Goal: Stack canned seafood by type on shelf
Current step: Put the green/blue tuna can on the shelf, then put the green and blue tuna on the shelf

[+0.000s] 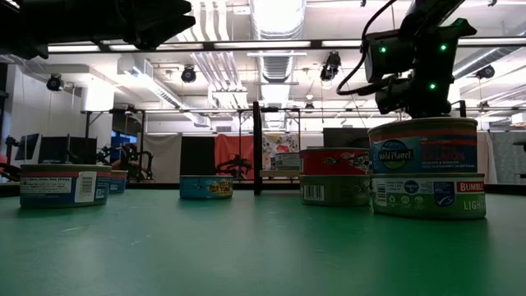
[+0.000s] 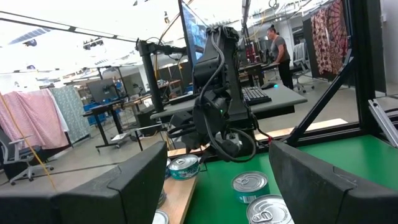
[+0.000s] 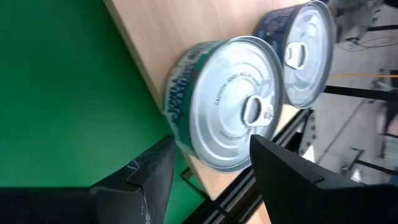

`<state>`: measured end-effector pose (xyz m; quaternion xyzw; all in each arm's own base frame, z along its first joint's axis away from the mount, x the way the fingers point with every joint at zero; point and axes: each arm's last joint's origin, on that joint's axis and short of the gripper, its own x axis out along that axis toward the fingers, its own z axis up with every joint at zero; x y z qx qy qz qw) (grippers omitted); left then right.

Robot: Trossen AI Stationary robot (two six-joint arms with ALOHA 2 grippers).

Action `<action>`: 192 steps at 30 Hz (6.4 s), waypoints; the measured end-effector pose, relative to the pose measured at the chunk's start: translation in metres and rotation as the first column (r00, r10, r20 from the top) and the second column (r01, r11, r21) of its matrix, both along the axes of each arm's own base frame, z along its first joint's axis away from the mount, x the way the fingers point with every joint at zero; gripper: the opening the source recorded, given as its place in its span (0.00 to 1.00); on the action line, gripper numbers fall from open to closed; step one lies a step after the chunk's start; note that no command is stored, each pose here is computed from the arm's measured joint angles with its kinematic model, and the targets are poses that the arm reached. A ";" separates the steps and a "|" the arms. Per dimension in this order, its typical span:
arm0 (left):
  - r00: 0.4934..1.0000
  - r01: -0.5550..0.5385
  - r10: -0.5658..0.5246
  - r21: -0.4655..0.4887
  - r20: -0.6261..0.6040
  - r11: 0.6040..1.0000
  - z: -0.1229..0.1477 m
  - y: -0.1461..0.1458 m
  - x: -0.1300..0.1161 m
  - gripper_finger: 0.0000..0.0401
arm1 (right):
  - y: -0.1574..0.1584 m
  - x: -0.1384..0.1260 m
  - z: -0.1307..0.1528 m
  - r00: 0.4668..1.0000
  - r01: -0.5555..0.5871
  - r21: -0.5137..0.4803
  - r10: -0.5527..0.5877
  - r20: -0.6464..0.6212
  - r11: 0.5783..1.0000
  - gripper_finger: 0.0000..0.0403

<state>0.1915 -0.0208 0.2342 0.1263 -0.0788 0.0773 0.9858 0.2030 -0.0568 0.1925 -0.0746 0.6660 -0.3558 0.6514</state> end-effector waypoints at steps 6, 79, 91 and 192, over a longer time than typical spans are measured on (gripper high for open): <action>1.000 0.000 0.000 0.000 -0.002 1.000 0.000 0.000 0.000 0.66 | 0.000 0.008 0.013 0.996 0.038 0.055 -0.042 0.076 0.998 0.48; 1.000 0.000 0.000 0.001 -0.006 1.000 -0.001 0.000 0.000 0.66 | -0.045 0.027 0.013 0.896 0.331 0.328 -0.404 0.183 0.884 0.02; 1.000 0.000 0.000 0.001 -0.008 1.000 -0.001 0.000 0.000 0.66 | -0.043 0.018 0.013 0.911 0.363 0.280 -0.402 0.092 0.889 0.02; 0.489 -0.517 0.234 -0.063 -0.840 0.854 -0.073 0.008 0.091 0.03 | 0.127 0.023 0.017 0.484 -0.452 -0.156 0.389 0.784 0.878 0.02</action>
